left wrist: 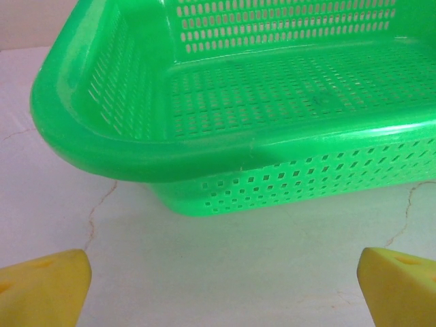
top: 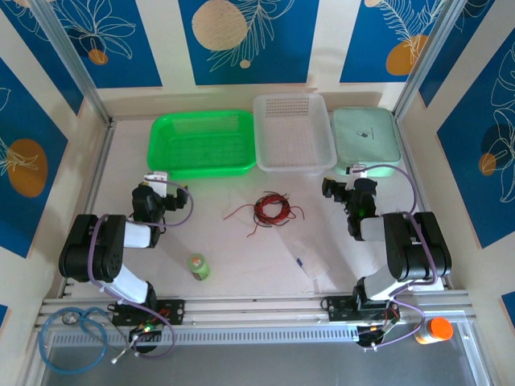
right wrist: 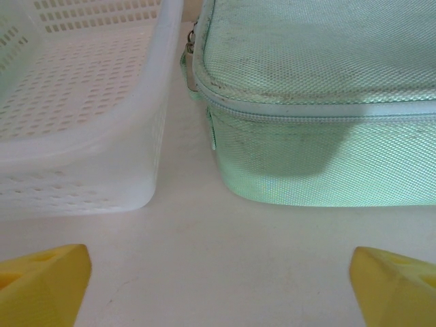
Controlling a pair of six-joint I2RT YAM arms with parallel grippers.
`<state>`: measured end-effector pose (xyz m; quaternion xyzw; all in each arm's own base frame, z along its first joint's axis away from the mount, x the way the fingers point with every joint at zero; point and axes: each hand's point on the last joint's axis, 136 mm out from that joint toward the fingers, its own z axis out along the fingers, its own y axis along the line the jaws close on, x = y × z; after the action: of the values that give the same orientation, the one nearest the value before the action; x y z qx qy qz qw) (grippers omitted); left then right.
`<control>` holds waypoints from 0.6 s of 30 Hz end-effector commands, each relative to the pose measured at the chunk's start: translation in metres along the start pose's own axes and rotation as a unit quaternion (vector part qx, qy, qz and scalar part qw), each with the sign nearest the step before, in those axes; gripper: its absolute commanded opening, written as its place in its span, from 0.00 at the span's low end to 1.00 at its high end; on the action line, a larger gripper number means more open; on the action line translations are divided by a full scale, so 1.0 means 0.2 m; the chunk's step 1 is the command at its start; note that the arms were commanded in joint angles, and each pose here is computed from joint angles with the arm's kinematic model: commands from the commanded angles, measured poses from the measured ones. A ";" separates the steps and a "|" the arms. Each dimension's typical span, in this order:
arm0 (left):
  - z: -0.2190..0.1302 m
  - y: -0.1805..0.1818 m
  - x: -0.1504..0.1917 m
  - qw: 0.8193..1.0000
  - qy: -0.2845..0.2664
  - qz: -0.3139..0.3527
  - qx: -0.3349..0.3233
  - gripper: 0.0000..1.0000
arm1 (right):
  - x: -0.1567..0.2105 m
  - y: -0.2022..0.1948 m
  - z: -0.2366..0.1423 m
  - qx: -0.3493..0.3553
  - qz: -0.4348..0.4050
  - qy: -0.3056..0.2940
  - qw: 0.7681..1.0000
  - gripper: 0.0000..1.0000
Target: Untangle the cables
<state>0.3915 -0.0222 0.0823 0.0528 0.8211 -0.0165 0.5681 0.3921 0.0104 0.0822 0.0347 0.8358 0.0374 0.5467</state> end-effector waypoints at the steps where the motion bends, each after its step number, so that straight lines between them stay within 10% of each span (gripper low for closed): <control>1: 0.01 -0.02 -0.05 1.000 -0.013 0.007 0.008 1.00 | -0.11 0.04 -0.02 -0.002 -0.011 -0.029 1.000 0.86; 11: -0.43 0.18 -0.40 0.987 -0.015 -0.107 -0.115 1.00 | -0.45 0.24 -0.31 0.010 0.030 0.086 0.996 0.82; 18: -0.72 -0.09 -0.52 0.979 0.025 -0.202 0.024 0.90 | -0.34 0.51 -0.61 -0.057 0.085 0.224 0.969 0.68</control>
<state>0.3205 -0.0096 0.2773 -0.0848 0.7573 -0.0777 0.6429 0.3596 0.0881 0.2345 0.0415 0.8763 0.1089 0.4675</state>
